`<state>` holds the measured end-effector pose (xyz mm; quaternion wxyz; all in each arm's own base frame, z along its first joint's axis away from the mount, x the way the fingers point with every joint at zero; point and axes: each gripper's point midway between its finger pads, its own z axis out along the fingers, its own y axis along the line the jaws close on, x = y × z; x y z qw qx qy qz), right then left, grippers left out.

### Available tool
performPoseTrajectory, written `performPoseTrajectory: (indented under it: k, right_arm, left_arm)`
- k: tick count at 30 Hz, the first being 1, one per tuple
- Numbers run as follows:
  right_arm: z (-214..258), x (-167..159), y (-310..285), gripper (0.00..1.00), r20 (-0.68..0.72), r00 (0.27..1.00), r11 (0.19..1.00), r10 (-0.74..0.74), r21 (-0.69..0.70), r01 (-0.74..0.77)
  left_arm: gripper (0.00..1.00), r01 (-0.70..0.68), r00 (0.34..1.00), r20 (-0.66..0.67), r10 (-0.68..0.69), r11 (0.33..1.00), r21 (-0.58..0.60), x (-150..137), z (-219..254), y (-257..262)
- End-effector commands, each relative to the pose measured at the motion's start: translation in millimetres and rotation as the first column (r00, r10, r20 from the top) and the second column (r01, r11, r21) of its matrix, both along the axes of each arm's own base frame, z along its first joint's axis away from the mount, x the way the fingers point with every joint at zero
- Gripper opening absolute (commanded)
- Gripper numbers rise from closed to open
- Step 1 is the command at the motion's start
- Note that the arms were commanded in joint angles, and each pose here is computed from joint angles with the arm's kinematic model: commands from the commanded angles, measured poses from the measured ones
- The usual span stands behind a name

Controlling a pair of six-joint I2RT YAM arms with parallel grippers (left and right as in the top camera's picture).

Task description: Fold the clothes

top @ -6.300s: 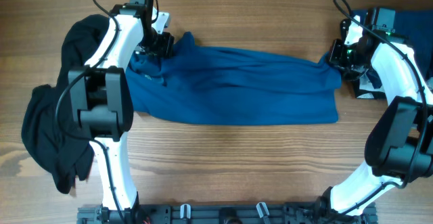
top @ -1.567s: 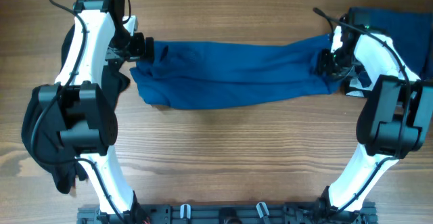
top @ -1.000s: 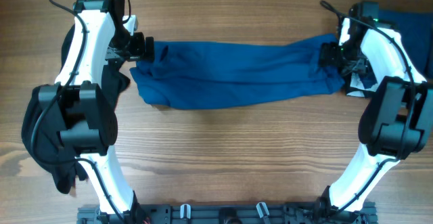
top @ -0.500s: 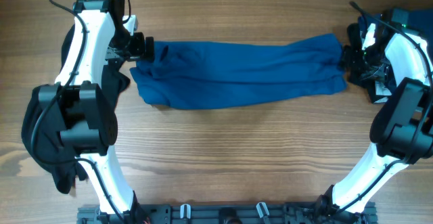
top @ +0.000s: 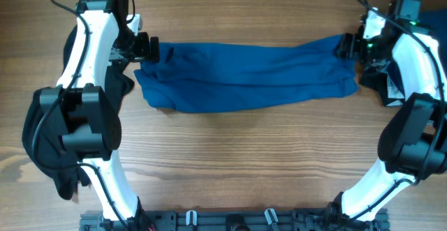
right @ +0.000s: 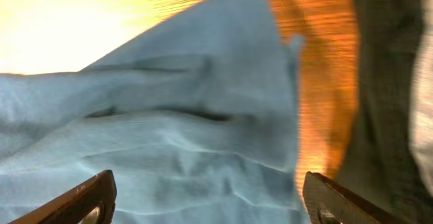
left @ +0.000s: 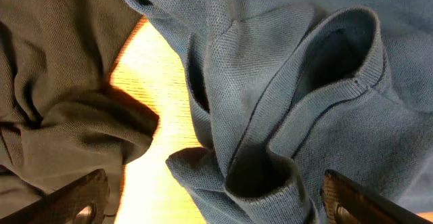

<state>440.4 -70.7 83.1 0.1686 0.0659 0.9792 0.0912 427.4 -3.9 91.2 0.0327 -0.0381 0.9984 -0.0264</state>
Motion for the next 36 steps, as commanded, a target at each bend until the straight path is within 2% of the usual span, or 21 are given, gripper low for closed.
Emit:
performPoseTrajectory:
  k: [1, 6, 13, 23, 25, 29, 30, 36]
  right_arm:
    - [-21, 1, 4, 0.88, -0.028, 0.999, 1.0, 0.03, -0.002, -0.03]
    - [-37, -1, -14, 0.85, -0.074, 0.997, 0.995, -0.027, -0.094, 0.02]
    - [-62, -6, -15, 0.8, -0.13, 0.991, 0.996, -0.028, -0.088, 0.017]
    - [-95, -23, -13, 0.78, -0.213, 0.977, 0.997, -0.028, -0.08, 0.012]
    - [-101, -26, -12, 0.7, -0.216, 0.976, 0.997, -0.028, -0.079, 0.011]
    - [-111, -34, -12, 0.12, -0.231, 0.971, 0.996, -0.057, -0.086, 0.038]
    - [-109, -33, -15, 0.04, -0.23, 0.97, 0.993, -0.074, -0.102, 0.051]
    - [-56, -14, -28, 0.04, -0.141, 0.985, 0.989, -0.104, -0.119, 0.087]
  left_arm:
    - [1.0, -0.007, 1.0, 0.021, 0.007, 1.0, -0.009, 0, 9, -2]
    - [1.0, -0.007, 1.0, 0.022, 0.007, 1.0, -0.009, 0, 9, -2]
    - [1.0, -0.007, 1.0, 0.022, 0.007, 1.0, -0.009, 0, 9, -2]
    - [1.0, -0.007, 1.0, 0.029, 0.007, 1.0, -0.009, 1, 9, -2]
    - [1.0, -0.007, 1.0, 0.029, 0.007, 1.0, -0.009, 1, 9, -2]
    - [1.0, -0.007, 1.0, 0.029, 0.007, 1.0, -0.009, 1, 9, -2]
    - [1.0, -0.007, 1.0, 0.029, 0.007, 1.0, -0.009, 1, 9, -2]
    - [1.0, -0.008, 1.0, 0.028, 0.008, 1.0, -0.009, 1, 9, -2]
